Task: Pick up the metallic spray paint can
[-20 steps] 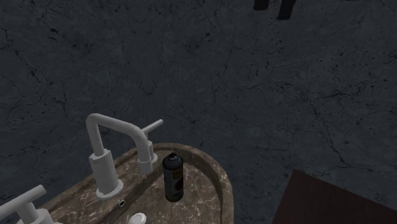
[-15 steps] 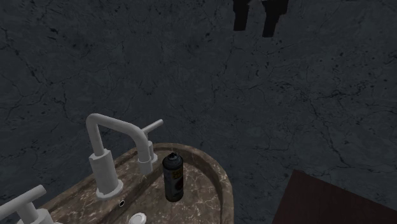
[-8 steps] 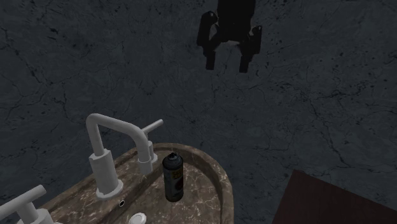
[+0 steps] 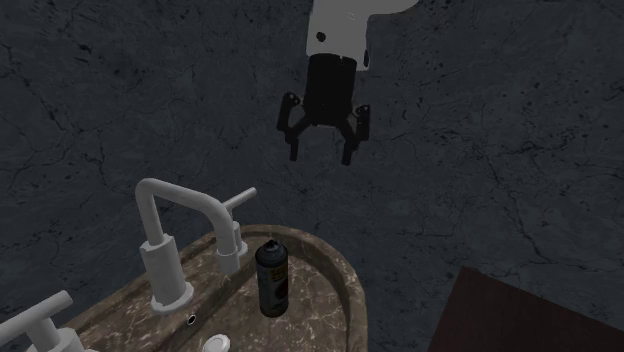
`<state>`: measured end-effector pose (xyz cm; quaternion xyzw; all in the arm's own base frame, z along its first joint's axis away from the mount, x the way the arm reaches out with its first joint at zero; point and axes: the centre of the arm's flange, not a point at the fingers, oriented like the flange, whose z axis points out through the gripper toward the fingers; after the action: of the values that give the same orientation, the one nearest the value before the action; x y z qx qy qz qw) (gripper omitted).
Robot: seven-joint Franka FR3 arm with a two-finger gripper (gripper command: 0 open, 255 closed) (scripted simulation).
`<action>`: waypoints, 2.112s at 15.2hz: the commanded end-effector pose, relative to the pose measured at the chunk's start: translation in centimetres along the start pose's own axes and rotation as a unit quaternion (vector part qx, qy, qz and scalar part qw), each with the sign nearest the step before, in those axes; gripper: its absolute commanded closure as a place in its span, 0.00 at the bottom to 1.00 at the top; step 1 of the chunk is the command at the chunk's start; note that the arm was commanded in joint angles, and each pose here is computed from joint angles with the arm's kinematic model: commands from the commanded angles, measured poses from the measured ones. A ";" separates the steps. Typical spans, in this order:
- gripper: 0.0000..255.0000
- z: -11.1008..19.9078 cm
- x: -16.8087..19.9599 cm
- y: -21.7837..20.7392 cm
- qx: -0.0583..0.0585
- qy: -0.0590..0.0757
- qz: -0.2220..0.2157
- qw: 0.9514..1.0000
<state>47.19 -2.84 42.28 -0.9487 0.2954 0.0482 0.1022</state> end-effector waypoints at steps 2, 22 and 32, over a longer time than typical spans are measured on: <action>0.00 3.3 2.4 -0.8 0.012 -0.013 0.040 0.999; 0.00 23.1 14.0 -1.2 0.067 -0.079 0.233 0.967; 1.00 24.4 14.2 -1.0 0.067 -0.079 0.233 0.967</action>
<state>58.69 -4.49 16.55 -0.8375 0.5024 0.1260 0.1742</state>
